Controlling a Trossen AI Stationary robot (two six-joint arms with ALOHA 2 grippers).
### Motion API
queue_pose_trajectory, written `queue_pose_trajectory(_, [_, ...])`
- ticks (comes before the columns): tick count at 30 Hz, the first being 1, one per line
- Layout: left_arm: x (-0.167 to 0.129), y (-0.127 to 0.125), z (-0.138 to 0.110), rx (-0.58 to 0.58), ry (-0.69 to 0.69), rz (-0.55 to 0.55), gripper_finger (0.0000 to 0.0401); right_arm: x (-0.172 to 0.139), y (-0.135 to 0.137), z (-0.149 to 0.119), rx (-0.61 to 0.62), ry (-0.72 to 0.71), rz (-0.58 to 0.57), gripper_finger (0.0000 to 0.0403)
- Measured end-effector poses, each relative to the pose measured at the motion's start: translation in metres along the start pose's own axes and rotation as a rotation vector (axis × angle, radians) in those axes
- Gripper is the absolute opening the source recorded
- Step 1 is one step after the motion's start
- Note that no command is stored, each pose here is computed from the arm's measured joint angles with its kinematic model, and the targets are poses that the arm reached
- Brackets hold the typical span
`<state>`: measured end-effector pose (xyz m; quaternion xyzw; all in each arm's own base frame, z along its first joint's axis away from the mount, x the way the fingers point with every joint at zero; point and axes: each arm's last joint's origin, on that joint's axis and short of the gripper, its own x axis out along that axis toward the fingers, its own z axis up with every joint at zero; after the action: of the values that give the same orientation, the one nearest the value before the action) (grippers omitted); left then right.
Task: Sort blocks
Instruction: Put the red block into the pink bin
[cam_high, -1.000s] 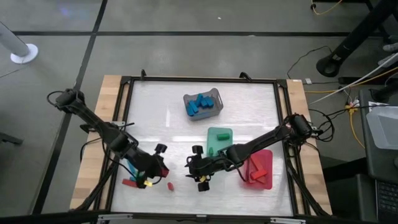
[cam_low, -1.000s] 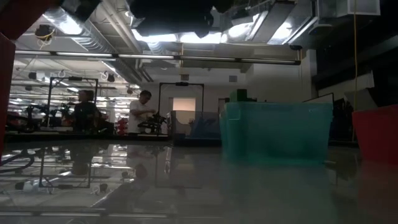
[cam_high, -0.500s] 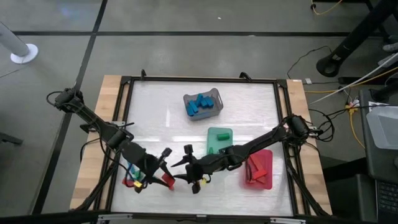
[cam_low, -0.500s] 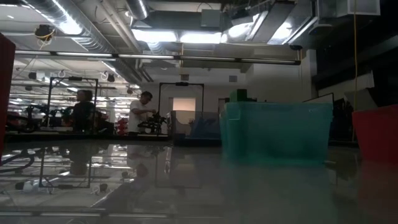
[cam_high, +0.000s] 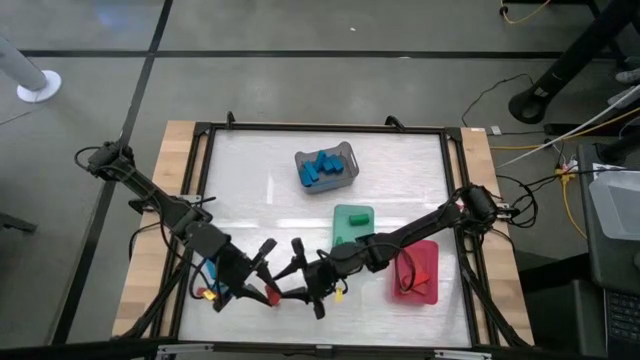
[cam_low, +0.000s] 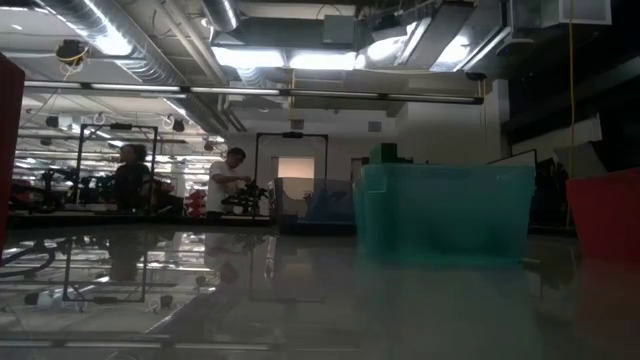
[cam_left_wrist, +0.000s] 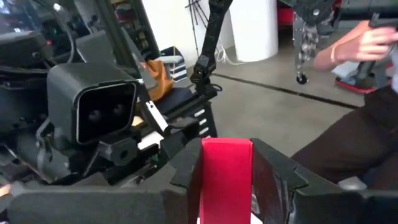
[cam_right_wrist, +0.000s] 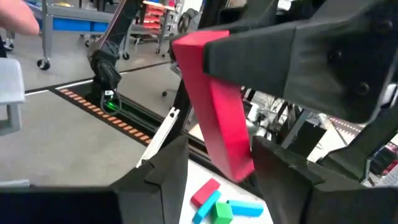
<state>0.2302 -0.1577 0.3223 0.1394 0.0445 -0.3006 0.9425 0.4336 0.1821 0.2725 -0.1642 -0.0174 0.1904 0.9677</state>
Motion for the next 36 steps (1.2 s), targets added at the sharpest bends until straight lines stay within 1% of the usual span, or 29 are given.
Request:
queue_pose_trajectory(6, [0.000,0.003,0.003,0.036,-0.037,0.018,0.0097,0.000,-0.006,0.001,-0.002,-0.023,-0.020,0.0177])
queue_pose_trajectory(8, [0.000,0.003,0.004,0.067,-0.049,0.023,0.0097,0.000,-0.010,0.000,-0.002,-0.030,-0.017,0.0177])
queue_pose_trajectory(12, [0.000,0.003,0.004,0.111,-0.044,0.024,0.0097,0.000,-0.012,0.000,0.007,-0.052,0.028,0.0177])
queue_pose_trajectory(15, [0.000,0.003,0.004,0.154,-0.046,0.024,0.0097,0.000,-0.012,0.000,0.008,-0.056,0.039,0.0176])
queue_pose_trajectory(18, [0.000,0.003,0.004,0.185,-0.042,0.022,0.0097,0.000,-0.012,0.000,0.011,-0.056,0.041,0.0159])
queue_pose_trajectory(21, [0.000,0.003,0.004,0.193,-0.045,0.017,0.0097,0.000,-0.011,0.000,0.009,-0.056,0.047,0.0124])
queue_pose_trajectory(24, [0.000,0.002,0.004,0.194,-0.050,-0.002,0.0098,0.000,-0.010,0.000,0.010,-0.054,0.064,0.0082])
queue_pose_trajectory(26, [0.000,0.002,0.004,0.183,-0.048,-0.003,0.0103,0.000,-0.009,0.000,0.013,-0.053,0.067,0.0062])
queue_pose_trajectory(30, [0.000,0.002,0.004,0.149,-0.043,0.018,0.0122,0.000,-0.010,-0.001,0.019,-0.048,0.059,0.0061])
queue_pose_trajectory(33, [0.000,0.003,0.004,0.103,-0.030,0.053,0.0142,0.000,-0.010,-0.001,0.060,-0.030,0.046,0.0061])
queue_pose_trajectory(36, [0.000,0.004,0.002,0.068,-0.006,0.108,0.0166,-0.004,-0.013,0.000,0.090,0.033,-0.006,0.0064])
